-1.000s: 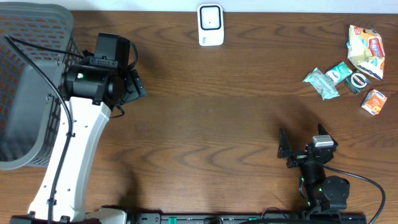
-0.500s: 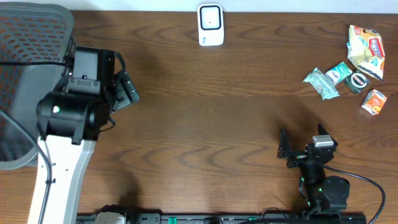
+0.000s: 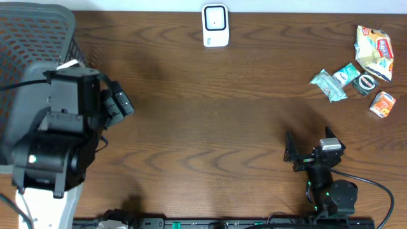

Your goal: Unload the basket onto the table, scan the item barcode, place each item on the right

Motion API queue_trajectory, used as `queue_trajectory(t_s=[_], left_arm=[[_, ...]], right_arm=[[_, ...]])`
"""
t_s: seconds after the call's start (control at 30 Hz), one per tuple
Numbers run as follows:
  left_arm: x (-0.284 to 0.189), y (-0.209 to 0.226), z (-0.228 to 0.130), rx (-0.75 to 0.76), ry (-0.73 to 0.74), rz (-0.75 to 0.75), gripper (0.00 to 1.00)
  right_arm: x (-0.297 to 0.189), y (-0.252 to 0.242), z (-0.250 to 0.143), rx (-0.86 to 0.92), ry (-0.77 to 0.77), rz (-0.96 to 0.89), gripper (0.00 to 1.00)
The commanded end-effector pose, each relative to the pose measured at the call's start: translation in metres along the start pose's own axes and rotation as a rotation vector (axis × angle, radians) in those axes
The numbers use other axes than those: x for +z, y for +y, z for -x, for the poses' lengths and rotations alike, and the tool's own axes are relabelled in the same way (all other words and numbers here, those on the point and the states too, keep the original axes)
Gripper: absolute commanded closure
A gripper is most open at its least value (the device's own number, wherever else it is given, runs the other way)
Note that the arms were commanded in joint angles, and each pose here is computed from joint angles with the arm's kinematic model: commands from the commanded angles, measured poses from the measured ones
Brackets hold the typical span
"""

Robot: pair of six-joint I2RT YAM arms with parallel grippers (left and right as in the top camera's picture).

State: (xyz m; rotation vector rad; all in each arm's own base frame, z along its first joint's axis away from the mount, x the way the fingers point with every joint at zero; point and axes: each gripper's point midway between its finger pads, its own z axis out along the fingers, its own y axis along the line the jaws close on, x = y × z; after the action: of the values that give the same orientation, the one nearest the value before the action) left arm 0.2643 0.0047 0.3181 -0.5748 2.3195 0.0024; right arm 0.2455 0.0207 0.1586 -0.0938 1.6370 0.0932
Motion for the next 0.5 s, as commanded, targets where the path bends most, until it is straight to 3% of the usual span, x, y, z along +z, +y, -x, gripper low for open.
queue_trajectory(t_s=[0.0, 0.13, 0.47], left_arm=[[-0.017, 0.008, 0.003, -0.026, -0.049, -0.012, 0.02], [-0.026, 0.023, 0.010, -0.038, -0.117, 0.046, 0.03], [-0.029, 0.024, 0.009, -0.038, -0.118, 0.044, 0.02]], right_arm=[[0.000, 0.001, 0.000, 0.017, 0.000, 0.001, 0.01], [0.000, 0.001, 0.000, 0.017, -0.001, 0.001, 0.01], [0.000, 0.001, 0.000, 0.017, 0.000, 0.001, 0.01]])
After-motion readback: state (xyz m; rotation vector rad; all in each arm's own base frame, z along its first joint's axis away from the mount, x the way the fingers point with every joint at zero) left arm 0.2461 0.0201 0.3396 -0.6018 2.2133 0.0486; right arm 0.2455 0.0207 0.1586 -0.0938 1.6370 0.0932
